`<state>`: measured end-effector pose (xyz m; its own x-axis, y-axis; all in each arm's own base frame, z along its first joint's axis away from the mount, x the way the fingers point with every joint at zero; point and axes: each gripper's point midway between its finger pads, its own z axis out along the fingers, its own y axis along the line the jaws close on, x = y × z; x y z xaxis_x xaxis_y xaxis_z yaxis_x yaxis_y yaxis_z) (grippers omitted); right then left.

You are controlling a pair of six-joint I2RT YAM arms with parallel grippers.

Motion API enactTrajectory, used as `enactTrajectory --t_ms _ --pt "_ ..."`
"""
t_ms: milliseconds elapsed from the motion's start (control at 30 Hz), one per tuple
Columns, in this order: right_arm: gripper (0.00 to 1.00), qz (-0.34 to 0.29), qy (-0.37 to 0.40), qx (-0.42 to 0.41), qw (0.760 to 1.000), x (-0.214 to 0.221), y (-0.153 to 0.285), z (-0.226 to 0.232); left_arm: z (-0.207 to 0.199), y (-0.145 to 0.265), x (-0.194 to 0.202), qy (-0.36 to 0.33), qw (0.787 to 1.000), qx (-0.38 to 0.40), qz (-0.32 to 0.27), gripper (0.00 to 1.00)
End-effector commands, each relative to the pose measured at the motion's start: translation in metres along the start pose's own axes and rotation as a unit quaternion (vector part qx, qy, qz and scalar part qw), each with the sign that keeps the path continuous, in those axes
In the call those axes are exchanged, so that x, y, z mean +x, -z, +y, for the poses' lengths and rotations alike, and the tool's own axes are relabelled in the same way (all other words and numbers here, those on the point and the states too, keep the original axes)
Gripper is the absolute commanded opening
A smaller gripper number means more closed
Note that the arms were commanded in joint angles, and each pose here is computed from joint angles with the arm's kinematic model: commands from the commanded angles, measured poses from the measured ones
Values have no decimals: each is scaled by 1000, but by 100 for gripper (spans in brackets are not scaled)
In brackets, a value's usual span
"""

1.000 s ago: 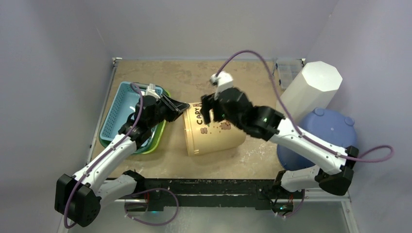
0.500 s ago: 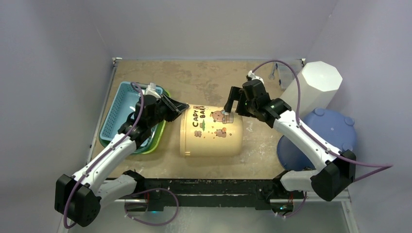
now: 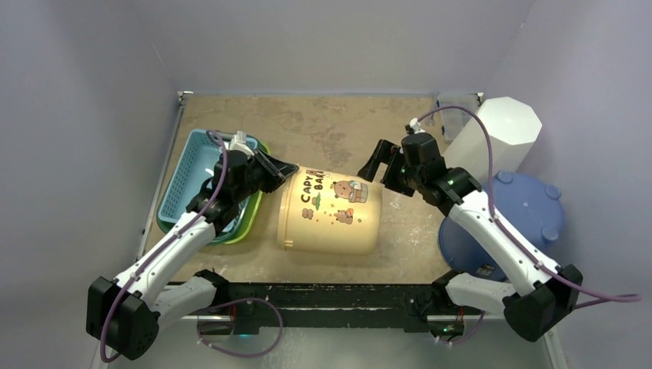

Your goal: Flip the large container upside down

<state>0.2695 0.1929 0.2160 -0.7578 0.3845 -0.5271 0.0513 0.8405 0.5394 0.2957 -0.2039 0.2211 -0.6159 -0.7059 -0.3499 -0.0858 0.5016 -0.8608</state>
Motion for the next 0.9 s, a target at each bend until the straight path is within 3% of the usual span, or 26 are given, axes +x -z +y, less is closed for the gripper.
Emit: enactTrajectory --t_ms 0,200,367,567,767,867 --pt "99 -11 15 -23 1000 -5 27 8 38 -2 9 -50 996 -73 20 18" --pt "99 1 133 -106 985 3 47 26 26 -1 2 -99 991 -79 30 28" --pt "99 -61 246 -142 957 -16 62 47 26 -4 5 -120 988 -82 50 30" --pt "97 -96 405 -199 887 8 53 98 27 -8 7 -138 984 -86 65 31" --pt "97 -138 527 -292 786 32 56 115 20 -9 1 -154 982 -89 65 33" --pt "98 -123 560 -313 757 49 49 108 17 -9 1 -158 981 -87 67 33"
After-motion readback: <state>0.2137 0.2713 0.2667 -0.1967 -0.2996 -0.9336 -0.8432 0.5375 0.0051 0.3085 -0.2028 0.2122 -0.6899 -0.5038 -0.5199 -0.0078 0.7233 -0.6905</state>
